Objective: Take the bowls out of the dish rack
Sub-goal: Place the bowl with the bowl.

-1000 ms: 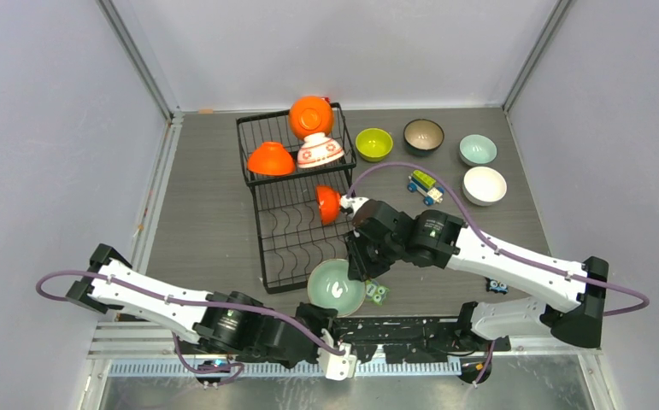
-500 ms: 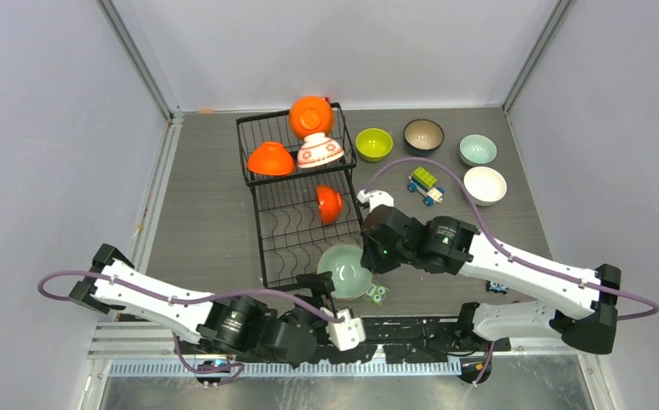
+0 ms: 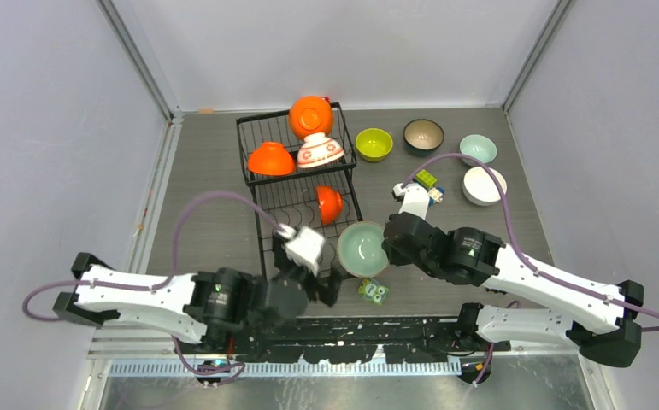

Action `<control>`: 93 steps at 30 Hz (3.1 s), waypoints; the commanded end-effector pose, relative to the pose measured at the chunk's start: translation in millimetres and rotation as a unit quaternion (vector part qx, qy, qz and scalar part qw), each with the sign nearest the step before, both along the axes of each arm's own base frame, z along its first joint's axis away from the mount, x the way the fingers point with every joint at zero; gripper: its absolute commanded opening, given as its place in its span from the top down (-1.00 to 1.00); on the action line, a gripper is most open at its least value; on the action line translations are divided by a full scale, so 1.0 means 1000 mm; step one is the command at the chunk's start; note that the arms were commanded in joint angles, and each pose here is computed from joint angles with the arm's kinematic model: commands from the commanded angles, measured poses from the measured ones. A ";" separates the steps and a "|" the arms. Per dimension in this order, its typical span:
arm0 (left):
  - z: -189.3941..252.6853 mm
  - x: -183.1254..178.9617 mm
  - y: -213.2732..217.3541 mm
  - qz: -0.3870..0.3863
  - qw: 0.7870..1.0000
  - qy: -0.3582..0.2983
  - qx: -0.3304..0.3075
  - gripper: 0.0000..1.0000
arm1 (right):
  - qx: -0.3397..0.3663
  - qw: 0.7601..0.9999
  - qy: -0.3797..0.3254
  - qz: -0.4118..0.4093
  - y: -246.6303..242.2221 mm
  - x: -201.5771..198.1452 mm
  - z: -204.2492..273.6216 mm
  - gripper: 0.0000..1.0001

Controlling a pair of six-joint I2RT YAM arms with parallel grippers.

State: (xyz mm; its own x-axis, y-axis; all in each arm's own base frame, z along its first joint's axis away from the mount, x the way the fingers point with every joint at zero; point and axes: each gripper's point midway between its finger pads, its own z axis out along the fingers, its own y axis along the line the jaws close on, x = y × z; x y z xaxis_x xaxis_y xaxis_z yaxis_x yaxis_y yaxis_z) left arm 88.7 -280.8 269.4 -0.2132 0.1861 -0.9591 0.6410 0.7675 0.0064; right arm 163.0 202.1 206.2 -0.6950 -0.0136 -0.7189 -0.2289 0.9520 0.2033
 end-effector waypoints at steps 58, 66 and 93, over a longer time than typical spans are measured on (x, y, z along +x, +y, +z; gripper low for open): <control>-0.071 0.071 -0.016 0.240 0.920 0.276 -0.144 1.00 | 0.068 0.997 0.009 -0.044 0.019 0.006 0.003 -0.04; -0.070 0.069 -0.019 0.234 0.916 0.287 -0.156 0.99 | 0.024 0.999 0.028 -0.017 0.027 0.005 -0.012 -0.01; -0.067 0.064 -0.007 0.240 0.908 0.297 -0.172 -0.27 | 0.015 0.999 0.026 -0.025 0.016 0.004 -0.005 0.99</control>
